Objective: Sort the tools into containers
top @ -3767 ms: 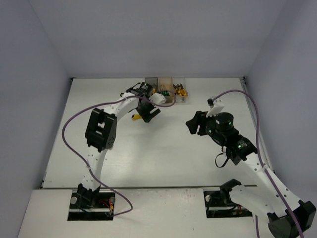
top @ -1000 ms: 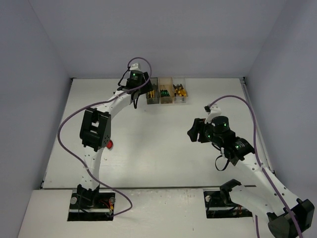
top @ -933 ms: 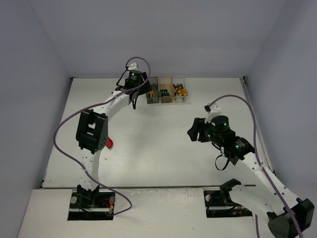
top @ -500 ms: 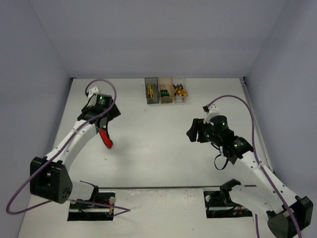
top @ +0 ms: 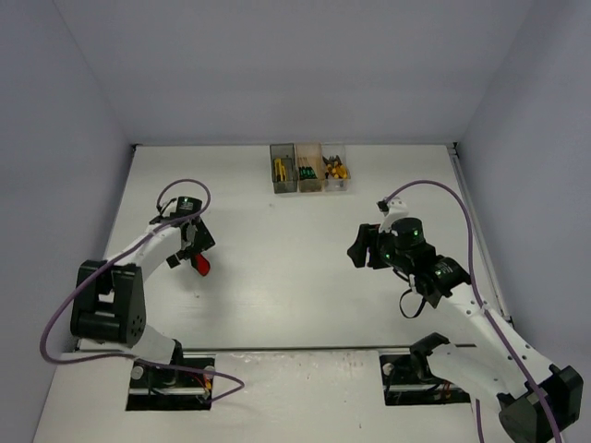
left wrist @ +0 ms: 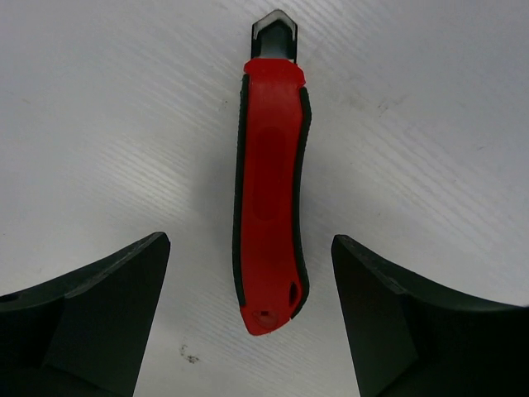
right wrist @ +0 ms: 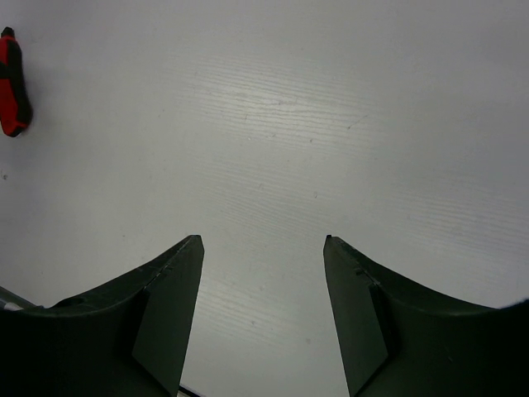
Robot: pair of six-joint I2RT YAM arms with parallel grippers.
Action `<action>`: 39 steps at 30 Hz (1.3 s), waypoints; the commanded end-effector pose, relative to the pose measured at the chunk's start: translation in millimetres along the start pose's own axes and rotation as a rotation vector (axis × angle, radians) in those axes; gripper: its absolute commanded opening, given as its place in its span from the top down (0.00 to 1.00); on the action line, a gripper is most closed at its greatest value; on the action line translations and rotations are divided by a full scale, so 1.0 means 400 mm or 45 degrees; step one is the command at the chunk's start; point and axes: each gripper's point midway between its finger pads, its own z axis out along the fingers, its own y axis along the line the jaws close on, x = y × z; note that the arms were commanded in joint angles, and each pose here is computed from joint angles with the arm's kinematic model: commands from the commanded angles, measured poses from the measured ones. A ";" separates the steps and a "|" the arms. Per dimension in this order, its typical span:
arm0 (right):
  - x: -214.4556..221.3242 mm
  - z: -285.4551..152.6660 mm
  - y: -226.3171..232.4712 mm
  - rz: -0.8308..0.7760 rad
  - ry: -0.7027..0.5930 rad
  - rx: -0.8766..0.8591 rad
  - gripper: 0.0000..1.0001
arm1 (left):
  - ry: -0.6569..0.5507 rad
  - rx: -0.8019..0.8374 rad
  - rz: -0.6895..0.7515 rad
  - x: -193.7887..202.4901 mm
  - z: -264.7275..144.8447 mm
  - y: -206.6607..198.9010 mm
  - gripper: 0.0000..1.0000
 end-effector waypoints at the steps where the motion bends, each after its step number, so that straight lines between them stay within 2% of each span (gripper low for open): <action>1: -0.034 -0.006 0.025 -0.010 -0.073 -0.053 0.43 | 0.031 0.044 -0.054 -0.010 0.039 -0.038 0.26; 3: -0.034 -0.006 0.025 -0.009 -0.074 -0.052 0.43 | 0.049 0.031 -0.054 0.000 0.055 -0.037 0.29; 6: -0.029 -0.004 0.023 -0.010 -0.067 -0.049 0.43 | 0.068 0.007 -0.053 0.018 0.071 -0.027 0.40; 10: -0.028 0.000 0.021 -0.012 -0.060 -0.043 0.43 | 0.068 0.009 -0.059 0.023 0.070 -0.023 0.68; 14: -0.028 0.004 0.020 -0.014 -0.057 -0.038 0.43 | 0.053 0.061 -0.074 0.007 0.053 -0.045 0.92; 16: -0.027 0.005 0.018 -0.013 -0.055 -0.036 0.43 | 0.042 0.120 -0.087 -0.009 0.040 -0.070 0.99; 22: -0.023 0.009 0.014 -0.007 -0.051 -0.025 0.43 | -0.109 0.465 -0.056 -0.144 -0.071 -0.262 1.00; 26: -0.021 0.010 0.009 0.001 -0.050 -0.012 0.43 | -0.275 0.690 0.010 -0.256 -0.164 -0.433 1.00; 29: -0.021 0.010 0.009 0.003 -0.048 -0.010 0.43 | -0.312 0.855 0.083 -0.283 -0.204 -0.552 1.00; 31: -0.020 0.010 0.010 0.007 -0.047 -0.012 0.43 | -0.402 0.982 0.101 -0.344 -0.259 -0.629 1.00; 33: -0.017 0.011 0.010 0.012 -0.042 -0.014 0.43 | -0.445 1.065 0.145 -0.372 -0.285 -0.691 1.00; 35: -0.010 0.014 0.009 0.018 -0.030 -0.012 0.43 | -0.449 1.115 0.234 -0.368 -0.267 -0.749 1.00; 39: -0.003 0.022 0.007 0.020 -0.010 -0.007 0.43 | -0.570 1.243 0.291 -0.425 -0.281 -0.851 1.00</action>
